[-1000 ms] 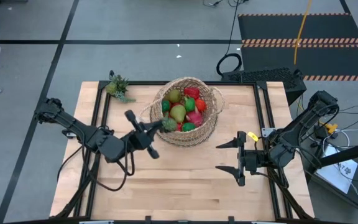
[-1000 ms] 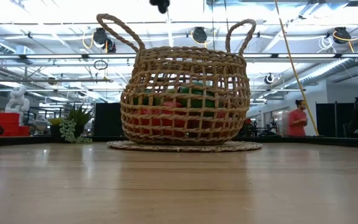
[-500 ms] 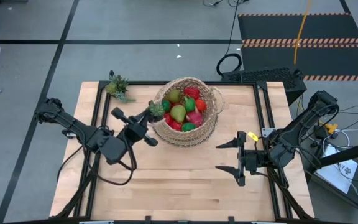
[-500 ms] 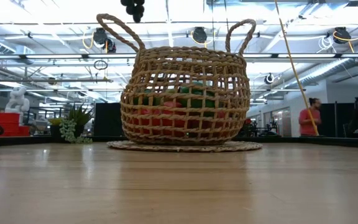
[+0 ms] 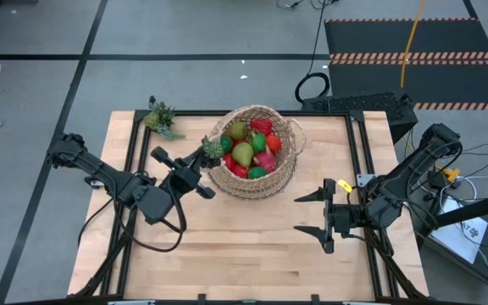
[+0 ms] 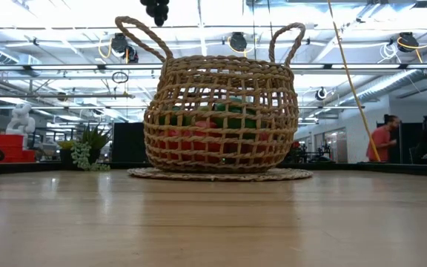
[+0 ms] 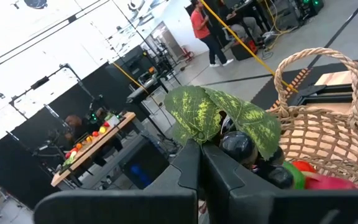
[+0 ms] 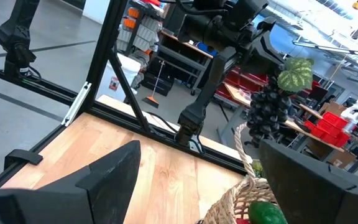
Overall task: Build produce basket
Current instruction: Put the grapes into the basket, then return to Home Position
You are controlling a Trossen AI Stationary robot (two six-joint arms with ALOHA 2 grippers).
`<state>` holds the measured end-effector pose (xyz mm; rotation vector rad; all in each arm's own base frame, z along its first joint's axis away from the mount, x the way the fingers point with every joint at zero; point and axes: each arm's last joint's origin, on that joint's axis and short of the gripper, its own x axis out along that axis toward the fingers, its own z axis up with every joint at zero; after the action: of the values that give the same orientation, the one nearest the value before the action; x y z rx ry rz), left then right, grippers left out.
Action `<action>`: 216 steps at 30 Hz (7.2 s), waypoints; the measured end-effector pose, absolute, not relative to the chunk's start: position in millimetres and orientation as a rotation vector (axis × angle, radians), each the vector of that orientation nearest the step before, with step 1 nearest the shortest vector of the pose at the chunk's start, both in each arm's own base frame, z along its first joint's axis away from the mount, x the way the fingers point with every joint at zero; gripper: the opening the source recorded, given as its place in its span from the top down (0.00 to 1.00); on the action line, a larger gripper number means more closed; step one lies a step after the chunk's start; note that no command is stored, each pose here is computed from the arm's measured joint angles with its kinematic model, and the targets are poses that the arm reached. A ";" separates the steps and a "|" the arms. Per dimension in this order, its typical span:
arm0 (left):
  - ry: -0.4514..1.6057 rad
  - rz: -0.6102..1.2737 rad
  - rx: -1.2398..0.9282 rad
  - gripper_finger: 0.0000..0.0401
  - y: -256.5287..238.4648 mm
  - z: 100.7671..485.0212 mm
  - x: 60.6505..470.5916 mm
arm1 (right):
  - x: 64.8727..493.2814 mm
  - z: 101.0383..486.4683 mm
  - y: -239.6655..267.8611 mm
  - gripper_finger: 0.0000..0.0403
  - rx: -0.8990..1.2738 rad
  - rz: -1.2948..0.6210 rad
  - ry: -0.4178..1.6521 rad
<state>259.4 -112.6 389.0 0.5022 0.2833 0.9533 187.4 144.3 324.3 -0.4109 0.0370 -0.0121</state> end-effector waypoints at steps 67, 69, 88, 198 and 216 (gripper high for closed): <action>0.309 0.359 0.225 0.98 87.2 310.4 381.2 | 185.9 328.8 145.2 0.21 -0.432 -0.015 0.004; 0.318 0.338 0.213 0.99 85.0 309.0 381.5 | 185.9 328.7 145.2 0.21 -0.433 -0.015 0.004; 0.537 0.476 0.252 0.99 110.3 304.9 356.7 | 188.4 328.5 142.2 0.21 -0.441 -0.031 0.009; 0.506 0.298 0.047 0.57 74.2 351.6 308.0 | 190.2 325.7 133.3 0.21 -0.505 -0.222 0.081; 0.503 0.284 0.098 0.82 66.2 355.6 282.5 | 186.0 322.6 131.4 0.24 -0.549 -0.353 0.141</action>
<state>282.5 66.2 355.6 0.0975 0.5032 0.2842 186.0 131.4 322.6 -0.5488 0.1408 -0.3533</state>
